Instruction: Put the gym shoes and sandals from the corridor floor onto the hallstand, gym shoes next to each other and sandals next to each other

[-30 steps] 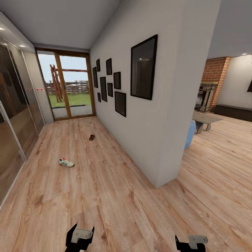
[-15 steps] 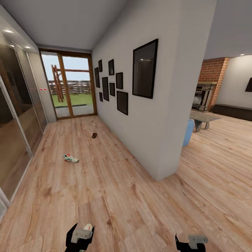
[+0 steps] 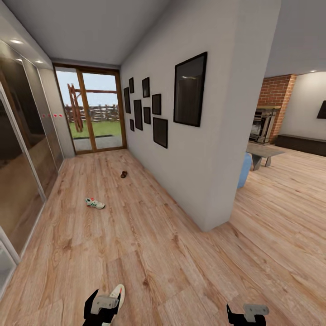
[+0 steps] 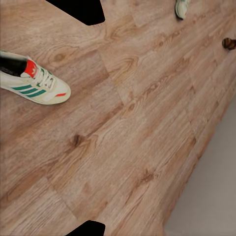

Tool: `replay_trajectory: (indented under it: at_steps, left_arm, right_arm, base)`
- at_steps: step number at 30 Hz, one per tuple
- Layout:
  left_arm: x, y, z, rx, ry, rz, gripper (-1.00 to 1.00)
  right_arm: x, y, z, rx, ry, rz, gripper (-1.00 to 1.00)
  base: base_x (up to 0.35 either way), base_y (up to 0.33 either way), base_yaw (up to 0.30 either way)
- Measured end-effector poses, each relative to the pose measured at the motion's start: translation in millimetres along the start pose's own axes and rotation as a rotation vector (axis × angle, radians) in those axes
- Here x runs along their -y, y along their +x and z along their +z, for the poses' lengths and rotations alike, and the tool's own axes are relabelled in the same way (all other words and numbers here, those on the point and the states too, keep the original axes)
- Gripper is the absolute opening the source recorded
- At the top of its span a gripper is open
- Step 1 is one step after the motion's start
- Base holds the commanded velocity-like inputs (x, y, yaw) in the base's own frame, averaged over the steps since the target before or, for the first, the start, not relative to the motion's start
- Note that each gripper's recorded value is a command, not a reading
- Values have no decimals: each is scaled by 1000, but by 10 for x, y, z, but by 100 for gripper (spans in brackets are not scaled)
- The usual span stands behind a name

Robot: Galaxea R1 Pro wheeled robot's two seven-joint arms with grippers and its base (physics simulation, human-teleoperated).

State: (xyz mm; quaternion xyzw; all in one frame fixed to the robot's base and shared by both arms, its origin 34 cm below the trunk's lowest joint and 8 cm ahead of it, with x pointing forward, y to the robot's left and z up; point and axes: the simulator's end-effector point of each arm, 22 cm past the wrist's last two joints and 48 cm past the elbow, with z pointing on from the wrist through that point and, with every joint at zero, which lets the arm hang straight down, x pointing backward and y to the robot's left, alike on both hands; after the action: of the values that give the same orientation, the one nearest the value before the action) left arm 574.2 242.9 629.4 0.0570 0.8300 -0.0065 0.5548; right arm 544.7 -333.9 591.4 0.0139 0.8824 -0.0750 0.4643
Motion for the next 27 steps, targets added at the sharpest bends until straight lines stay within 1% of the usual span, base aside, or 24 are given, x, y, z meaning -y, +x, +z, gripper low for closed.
replay_trajectory:
  at_steps: [4,9,18,27]
  left_arm:
    - [-20,-2,0,1,-5,-2,100]
    - [-39,-4,0,1,-9,-3,100]
    - [-31,-4,0,1,-4,4,100]
    - [-49,-4,-1,1,-9,1,100]
  right_arm:
    - [0,0,0,0,0,0,100]
    - [0,0,0,0,0,0,100]
    - [-1,1,0,0,0,0,100]
    - [-2,1,0,0,-1,-1,100]
  base:
    - [-13,58,0]
    - [-7,154,0]
    - [-3,228,0]
    - [-1,265,0]
